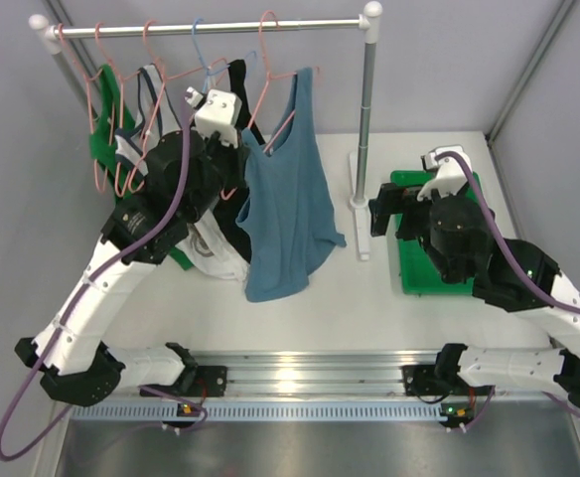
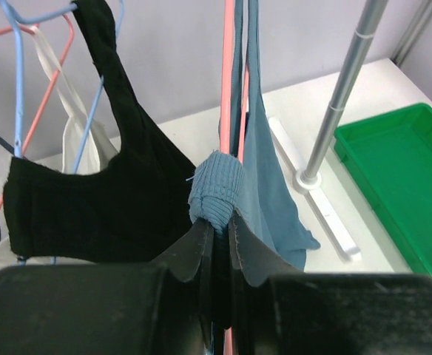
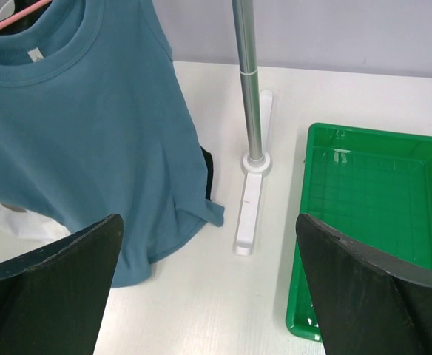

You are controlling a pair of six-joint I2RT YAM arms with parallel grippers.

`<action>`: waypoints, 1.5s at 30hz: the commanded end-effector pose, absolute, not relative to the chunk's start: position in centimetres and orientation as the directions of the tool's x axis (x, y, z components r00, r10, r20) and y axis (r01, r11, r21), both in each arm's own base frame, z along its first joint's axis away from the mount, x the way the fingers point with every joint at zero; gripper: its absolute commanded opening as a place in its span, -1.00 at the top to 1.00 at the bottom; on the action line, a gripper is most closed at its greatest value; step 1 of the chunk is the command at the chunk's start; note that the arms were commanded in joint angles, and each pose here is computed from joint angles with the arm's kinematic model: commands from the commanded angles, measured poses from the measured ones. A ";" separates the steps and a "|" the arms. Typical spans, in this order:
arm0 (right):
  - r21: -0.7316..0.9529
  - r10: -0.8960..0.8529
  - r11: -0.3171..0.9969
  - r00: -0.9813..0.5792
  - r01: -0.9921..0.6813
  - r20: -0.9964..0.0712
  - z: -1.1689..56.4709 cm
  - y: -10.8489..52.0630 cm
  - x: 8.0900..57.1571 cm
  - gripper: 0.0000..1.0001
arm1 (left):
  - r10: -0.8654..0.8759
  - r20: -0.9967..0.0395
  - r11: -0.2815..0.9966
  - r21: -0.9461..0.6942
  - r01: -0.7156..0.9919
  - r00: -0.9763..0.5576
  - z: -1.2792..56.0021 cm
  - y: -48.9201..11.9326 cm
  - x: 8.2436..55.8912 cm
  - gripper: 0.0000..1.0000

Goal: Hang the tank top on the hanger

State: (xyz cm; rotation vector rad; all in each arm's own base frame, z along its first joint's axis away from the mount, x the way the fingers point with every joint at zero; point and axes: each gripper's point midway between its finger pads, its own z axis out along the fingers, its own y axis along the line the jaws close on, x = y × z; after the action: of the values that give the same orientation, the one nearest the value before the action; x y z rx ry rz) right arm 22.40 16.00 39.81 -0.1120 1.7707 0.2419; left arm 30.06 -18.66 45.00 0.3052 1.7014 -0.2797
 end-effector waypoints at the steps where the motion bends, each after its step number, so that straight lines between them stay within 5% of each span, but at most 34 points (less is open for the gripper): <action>1: 0.111 0.067 0.973 -0.208 -0.204 -0.976 39.8 15.6 22.0 -1.00 | -0.083 -0.996 0.943 -0.068 0.326 0.033 51.3 -18.1 31.4 1.00; 12: 0.119 0.071 0.969 -0.217 -0.217 -0.973 39.4 15.8 21.9 -0.99 | -0.105 -0.994 0.951 -0.102 0.291 -0.006 50.8 -17.5 35.5 1.00; 25: 0.118 0.063 0.966 -0.234 -0.229 -0.970 38.6 16.3 21.8 -0.99 | -0.094 -0.988 0.945 -0.128 0.301 -0.125 45.1 -17.4 34.7 1.00; 28: 0.117 0.061 0.966 -0.239 -0.229 -0.969 38.4 16.4 21.9 -1.00 | -0.090 -0.987 0.946 -0.126 0.298 -0.131 44.7 -17.2 34.3 0.85; 34: 0.119 0.061 0.965 -0.242 -0.232 -0.968 38.2 16.6 21.9 -1.00 | -0.077 -0.988 0.950 -0.113 0.292 -0.133 44.6 -16.6 33.8 0.21; 45: 0.122 0.058 0.961 -0.250 -0.249 -0.967 37.7 17.2 21.9 -0.99 | -0.092 -0.993 0.934 -0.111 0.341 -0.071 48.7 -15.5 30.8 -0.10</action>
State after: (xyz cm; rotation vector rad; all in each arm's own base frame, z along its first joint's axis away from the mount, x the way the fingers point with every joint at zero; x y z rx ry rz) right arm 22.06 16.44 37.08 -0.1514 1.8229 0.2376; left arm 33.00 -16.44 44.17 0.1981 1.7176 -0.3063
